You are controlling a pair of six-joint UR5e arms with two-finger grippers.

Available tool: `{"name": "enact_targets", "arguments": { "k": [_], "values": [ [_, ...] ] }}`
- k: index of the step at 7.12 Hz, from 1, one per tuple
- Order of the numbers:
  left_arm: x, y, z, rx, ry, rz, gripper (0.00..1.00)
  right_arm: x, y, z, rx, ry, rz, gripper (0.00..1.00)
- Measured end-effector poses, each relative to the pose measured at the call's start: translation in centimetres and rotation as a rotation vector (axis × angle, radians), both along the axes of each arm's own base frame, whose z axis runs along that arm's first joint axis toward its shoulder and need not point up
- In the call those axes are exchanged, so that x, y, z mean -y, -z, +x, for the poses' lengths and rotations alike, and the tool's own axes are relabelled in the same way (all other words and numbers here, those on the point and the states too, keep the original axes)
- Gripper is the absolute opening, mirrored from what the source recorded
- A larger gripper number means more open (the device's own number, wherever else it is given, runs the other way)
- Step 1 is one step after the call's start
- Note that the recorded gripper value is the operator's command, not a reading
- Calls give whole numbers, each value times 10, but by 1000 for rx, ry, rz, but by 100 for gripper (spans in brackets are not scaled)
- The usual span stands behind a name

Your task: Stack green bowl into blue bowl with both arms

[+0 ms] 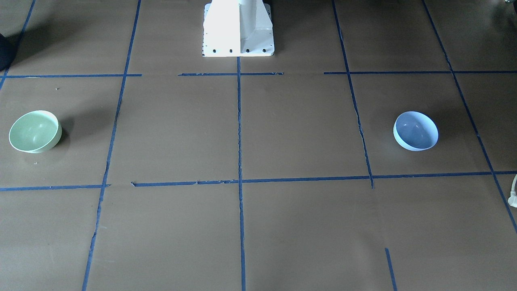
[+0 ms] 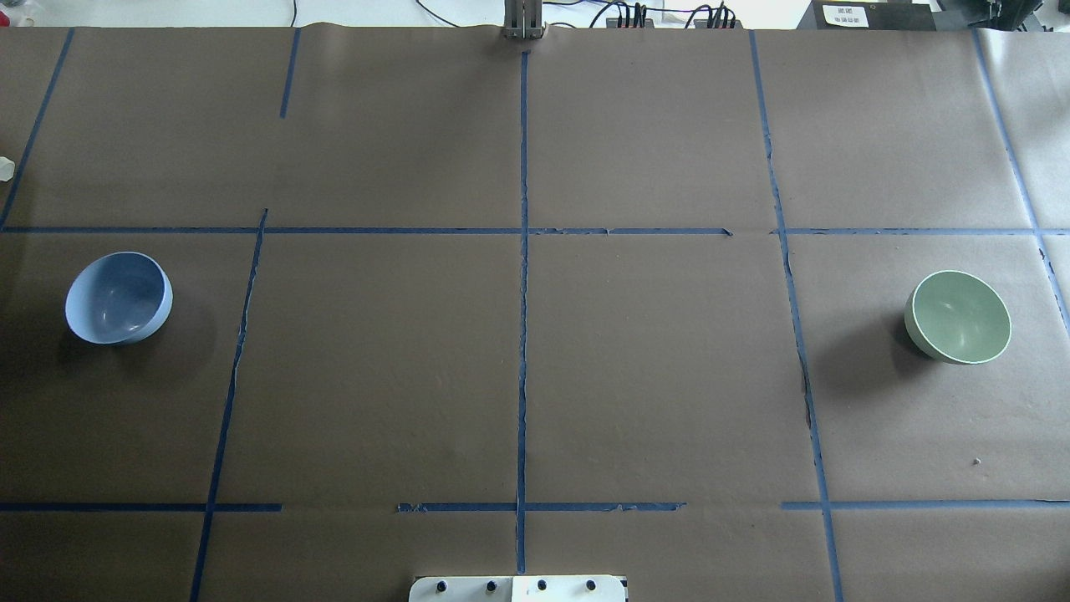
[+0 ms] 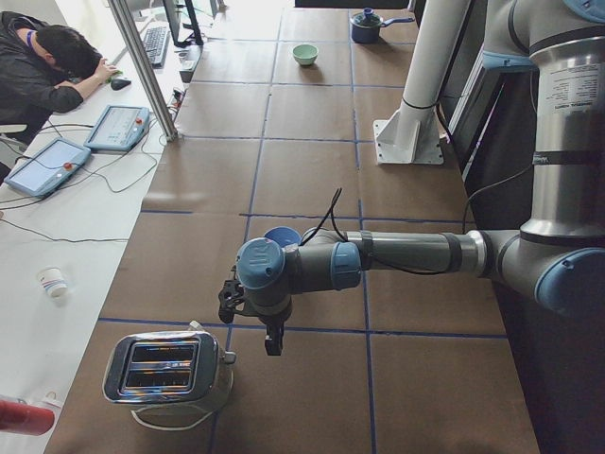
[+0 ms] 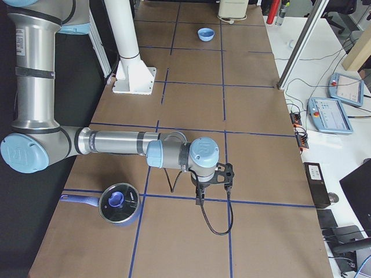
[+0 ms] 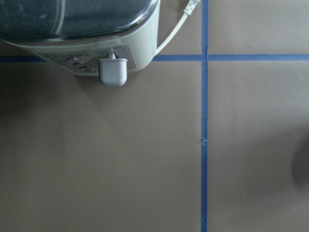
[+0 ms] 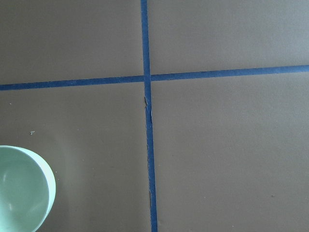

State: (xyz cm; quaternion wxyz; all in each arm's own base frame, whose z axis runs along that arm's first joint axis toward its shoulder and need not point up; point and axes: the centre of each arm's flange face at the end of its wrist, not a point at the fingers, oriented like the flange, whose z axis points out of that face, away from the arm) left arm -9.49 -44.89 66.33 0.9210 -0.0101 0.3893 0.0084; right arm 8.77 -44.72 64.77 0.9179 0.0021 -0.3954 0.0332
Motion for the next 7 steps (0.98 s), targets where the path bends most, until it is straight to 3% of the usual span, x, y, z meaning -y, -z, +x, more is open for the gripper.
{"name": "enact_targets", "arguments": {
  "k": [3,7],
  "values": [
    [-1,-5,1,-1,-3,-9,100,0,-5,-1,-50,12,-3,100],
    [1,-4,1,-1,-4,5,100,0,-3,-2,-47,11,0,100]
  ]
}}
